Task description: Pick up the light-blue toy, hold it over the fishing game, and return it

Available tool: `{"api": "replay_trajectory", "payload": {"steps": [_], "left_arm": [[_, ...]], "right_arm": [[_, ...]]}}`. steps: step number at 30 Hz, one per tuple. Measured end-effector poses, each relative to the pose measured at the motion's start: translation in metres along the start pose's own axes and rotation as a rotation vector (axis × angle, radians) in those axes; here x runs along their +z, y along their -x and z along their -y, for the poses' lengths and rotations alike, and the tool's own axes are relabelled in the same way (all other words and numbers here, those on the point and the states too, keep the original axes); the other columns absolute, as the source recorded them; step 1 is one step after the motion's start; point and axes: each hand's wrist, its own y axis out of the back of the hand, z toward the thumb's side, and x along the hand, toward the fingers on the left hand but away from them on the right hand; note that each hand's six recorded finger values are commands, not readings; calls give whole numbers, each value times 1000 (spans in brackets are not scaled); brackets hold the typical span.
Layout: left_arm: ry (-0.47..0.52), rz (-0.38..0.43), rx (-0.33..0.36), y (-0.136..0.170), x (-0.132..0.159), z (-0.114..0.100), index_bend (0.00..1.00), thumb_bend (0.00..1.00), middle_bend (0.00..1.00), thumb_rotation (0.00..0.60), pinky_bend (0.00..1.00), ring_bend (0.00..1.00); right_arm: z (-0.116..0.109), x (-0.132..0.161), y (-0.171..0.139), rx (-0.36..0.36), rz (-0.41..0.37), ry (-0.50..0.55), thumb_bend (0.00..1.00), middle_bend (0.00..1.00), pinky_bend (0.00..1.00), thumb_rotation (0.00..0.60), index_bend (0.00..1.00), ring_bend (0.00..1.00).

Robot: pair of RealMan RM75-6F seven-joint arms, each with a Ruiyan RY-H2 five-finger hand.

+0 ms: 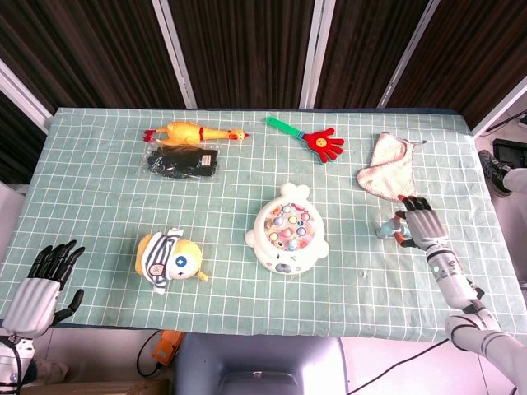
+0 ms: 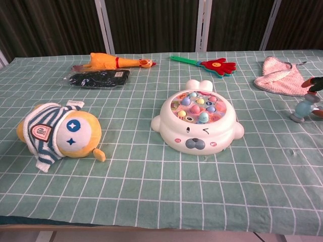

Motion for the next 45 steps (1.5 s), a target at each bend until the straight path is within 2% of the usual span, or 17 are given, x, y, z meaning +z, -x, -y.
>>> {"api": "replay_trajectory", "payload": {"steps": [7,13,20,45], "left_arm": [[2,1,3,1,0,-1,0,420,0,600,10,0],[3,3,3,1,0,-1,0,420,0,600,10,0],[4,3,4,1,0,-1,0,421,0,600,10,0],[5,-1,4,1,-1,-2,0,420,0,600,10,0]], "right_arm": [[1,2,0,1,-4,-17,556,413,339,600,765,403],[3,4,-1,4,-10,-35,559,466,454,600,814,480],[2,6,-2,-3,-19,-53,564,514,494,600,860,546],[8,9,-1,-8,-34,-49,579,581,586,600,951,617]]}}
